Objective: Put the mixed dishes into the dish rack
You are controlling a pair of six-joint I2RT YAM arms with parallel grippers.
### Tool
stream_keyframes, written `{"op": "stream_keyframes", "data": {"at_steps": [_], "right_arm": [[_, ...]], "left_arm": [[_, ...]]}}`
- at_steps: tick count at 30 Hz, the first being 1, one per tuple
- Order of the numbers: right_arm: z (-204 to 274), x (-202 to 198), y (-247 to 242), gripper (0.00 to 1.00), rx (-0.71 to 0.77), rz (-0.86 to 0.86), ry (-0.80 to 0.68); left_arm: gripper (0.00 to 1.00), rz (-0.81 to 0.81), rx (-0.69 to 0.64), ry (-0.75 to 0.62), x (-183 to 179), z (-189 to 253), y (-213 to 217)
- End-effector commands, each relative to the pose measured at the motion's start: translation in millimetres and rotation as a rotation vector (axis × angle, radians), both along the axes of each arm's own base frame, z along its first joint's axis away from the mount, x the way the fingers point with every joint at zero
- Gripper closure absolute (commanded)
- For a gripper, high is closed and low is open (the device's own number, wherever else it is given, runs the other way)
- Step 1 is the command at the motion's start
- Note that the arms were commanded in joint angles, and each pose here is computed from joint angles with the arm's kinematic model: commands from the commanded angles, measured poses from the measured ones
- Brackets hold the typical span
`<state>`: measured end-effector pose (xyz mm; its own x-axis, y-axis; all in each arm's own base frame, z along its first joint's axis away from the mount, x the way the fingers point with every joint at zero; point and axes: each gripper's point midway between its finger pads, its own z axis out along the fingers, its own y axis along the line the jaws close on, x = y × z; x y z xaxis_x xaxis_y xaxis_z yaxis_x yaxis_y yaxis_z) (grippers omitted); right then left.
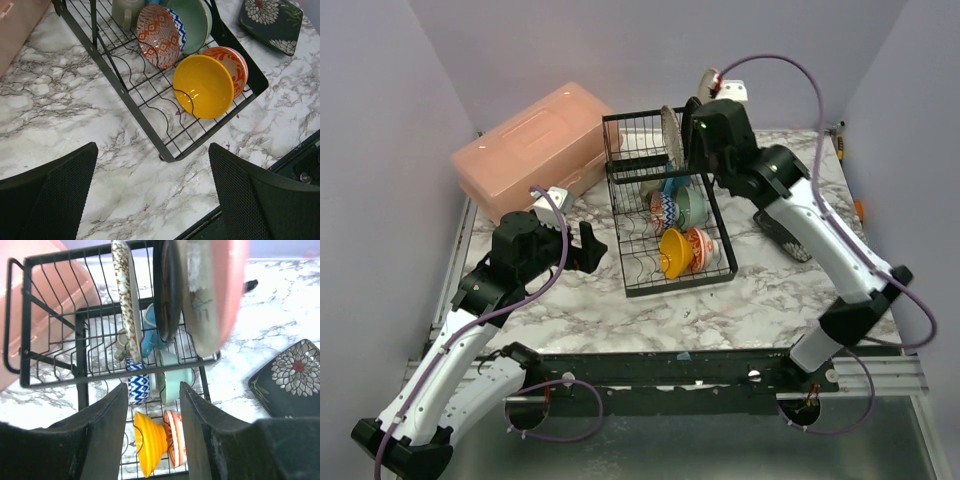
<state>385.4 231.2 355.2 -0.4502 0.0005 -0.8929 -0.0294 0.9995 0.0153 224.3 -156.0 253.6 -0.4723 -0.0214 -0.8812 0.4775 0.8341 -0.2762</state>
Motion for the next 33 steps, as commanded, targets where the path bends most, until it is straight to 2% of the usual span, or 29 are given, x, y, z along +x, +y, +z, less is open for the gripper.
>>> {"op": "stream_keyframes", "data": {"at_steps": [1, 8, 15, 17, 20, 25, 28, 33], "right_arm": [[44.5, -26.1, -12.3, 0.50, 0.152, 0.066, -0.178], [5.8, -50.0, -117.9, 0.44, 0.103, -0.187, -0.277], [-96.5, -46.7, -246.3, 0.42, 0.217, -0.458, -0.150], [-133.6, -47.5, -276.9, 0.43, 0.298, -0.522, -0.077], [-187.8, -58.2, -303.8, 0.46, 0.517, -0.564, 0.035], [-239.0, -89.1, -334.6, 0.48, 0.873, -0.607, 0.079], [-260.7, -101.6, -339.7, 0.47, 0.976, -0.619, 0.111], [-281.1, -100.8, -325.1, 0.45, 1.102, -0.530, 0.155]], "left_arm": [[0.09, -0.010, -0.009, -0.017, -2.9, 4.2, -0.7], [0.09, -0.026, -0.021, -0.018, -5.3, 5.7, -3.2], [0.09, -0.033, -0.025, -0.017, -6.1, 6.3, -4.4], [0.09, -0.030, -0.025, -0.019, -5.5, 6.6, -4.0], [0.09, -0.025, -0.020, -0.018, -5.4, 4.5, -3.0], [0.09, -0.029, -0.021, -0.015, -5.7, 4.9, -3.9], [0.09, -0.028, -0.021, -0.017, -5.3, 5.2, -3.7], [0.09, -0.030, -0.022, -0.017, -5.2, 5.5, -4.3]]}}
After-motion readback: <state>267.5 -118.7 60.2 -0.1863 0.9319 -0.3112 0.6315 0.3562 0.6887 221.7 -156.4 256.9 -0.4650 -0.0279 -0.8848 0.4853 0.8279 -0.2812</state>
